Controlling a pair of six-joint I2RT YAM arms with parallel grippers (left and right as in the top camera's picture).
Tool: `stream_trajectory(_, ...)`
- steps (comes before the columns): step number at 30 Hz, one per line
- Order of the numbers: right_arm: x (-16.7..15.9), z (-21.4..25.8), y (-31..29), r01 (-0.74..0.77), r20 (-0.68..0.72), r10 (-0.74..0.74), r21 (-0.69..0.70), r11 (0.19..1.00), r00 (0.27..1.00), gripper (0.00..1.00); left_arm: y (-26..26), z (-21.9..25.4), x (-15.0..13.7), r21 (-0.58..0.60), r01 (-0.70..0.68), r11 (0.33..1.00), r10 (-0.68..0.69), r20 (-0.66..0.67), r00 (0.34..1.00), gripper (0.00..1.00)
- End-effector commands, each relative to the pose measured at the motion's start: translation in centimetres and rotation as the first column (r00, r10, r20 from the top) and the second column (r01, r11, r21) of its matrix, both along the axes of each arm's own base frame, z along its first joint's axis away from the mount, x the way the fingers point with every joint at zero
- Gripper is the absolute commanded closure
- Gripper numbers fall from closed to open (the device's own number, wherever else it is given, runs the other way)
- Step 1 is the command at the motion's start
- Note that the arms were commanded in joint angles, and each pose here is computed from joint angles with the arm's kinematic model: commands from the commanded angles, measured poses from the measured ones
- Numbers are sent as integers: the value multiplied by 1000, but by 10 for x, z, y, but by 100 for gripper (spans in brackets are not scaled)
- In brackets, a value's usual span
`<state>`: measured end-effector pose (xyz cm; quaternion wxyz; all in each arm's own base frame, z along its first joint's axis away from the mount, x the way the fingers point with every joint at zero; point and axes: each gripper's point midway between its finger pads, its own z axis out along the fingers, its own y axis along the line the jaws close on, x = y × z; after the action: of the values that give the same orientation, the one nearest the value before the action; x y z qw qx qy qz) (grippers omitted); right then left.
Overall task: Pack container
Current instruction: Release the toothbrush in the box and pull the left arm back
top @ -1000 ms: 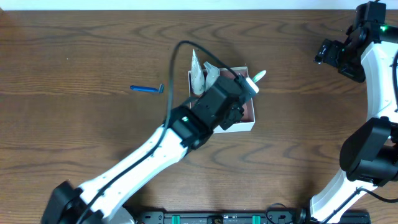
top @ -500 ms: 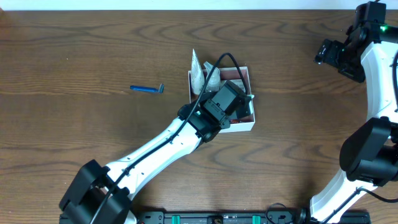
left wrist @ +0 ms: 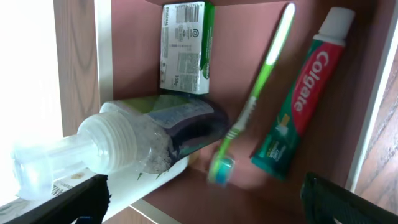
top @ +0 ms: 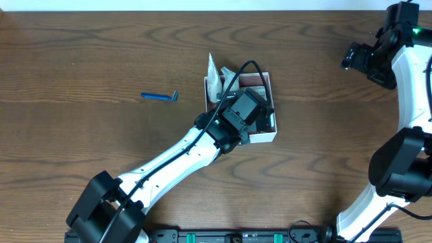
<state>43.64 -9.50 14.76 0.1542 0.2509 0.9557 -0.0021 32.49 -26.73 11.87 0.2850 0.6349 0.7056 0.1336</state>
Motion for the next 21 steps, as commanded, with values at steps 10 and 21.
stream_trajectory(10, 1, 17, -3, 5, 41, -4, -16, 1000, 999, 1, 16, 149, 20, -595, -297, 747, 459, 138, 878, 2)
stream_trajectory(21, 1, 17, -3, 5, 41, -4, -16, 1000, 999, 1, 175, 239, 14, -898, -439, -24, 865, -239, 442, 2)
